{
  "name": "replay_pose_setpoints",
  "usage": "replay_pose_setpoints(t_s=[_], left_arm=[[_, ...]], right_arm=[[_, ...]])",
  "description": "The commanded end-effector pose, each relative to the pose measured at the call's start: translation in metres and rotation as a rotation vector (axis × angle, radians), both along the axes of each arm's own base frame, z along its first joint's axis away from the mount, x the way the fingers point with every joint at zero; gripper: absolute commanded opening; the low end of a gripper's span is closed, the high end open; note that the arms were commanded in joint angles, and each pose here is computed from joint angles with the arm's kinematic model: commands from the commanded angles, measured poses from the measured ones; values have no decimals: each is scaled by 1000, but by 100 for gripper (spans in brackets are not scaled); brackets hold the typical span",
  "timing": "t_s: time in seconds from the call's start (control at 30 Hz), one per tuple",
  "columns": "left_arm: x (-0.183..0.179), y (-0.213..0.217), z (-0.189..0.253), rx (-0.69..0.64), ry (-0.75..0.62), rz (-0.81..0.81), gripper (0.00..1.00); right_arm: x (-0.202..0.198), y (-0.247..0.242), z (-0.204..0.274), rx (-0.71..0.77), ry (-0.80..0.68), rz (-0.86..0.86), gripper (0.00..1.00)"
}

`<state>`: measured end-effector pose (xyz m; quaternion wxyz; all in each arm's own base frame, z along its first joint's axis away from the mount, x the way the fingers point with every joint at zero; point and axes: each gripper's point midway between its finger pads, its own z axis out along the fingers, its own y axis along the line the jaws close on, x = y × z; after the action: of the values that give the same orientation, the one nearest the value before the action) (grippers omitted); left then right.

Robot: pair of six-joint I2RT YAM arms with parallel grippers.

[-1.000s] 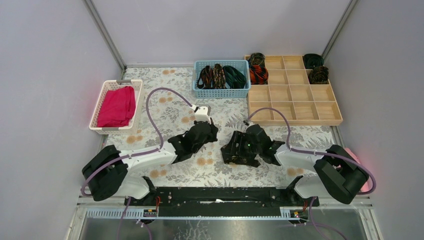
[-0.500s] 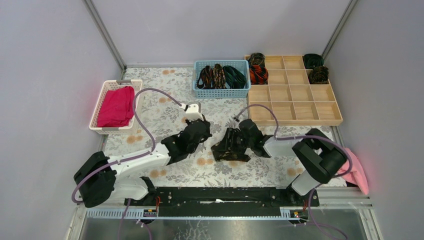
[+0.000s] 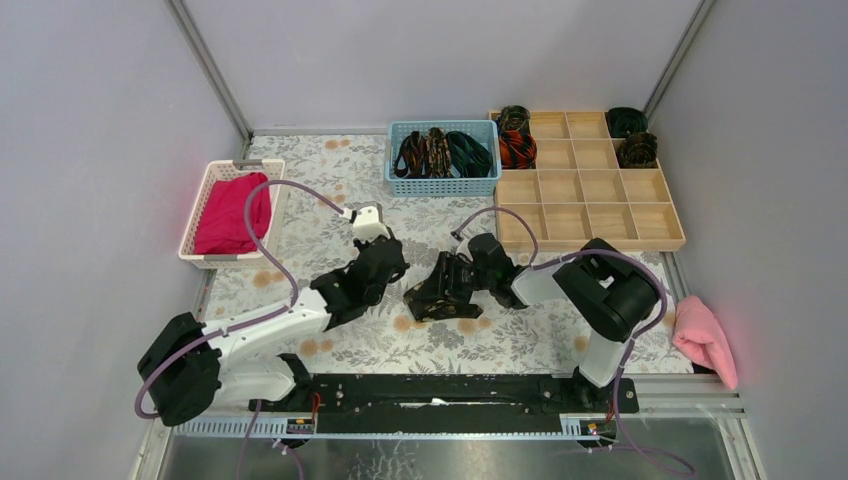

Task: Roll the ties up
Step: Roll the tie at the center of the board.

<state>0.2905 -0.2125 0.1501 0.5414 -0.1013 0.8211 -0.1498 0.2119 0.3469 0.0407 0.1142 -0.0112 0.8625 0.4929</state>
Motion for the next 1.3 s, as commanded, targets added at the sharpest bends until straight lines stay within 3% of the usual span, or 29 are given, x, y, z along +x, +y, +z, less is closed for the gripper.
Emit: replay_pose_setpoints(t_s=[0.0,0.2,0.57,0.77,1.0,1.27], left_arm=[[-1,-6,-11,4,7,-38,4],[0,-14,-14,9,20,-68,3],[-23,-37,-32,-75,38,-193,2],[-45,-53,-44,-119,14,-297,2],[-66,-69,-43,-172,-46,-416,2],[-68,-81,-46,-173,-52,-464,2]], right_arm=[[-10,4,0,80,39,20,55],[-12,-4,-14,45,43,-5,64],[3,-36,-18,-233,-40,-65,65],[6,-38,-13,-261,-60,-62,67],[5,-38,-26,-246,-23,-79,61],[11,-49,-18,-305,-77,-77,77]])
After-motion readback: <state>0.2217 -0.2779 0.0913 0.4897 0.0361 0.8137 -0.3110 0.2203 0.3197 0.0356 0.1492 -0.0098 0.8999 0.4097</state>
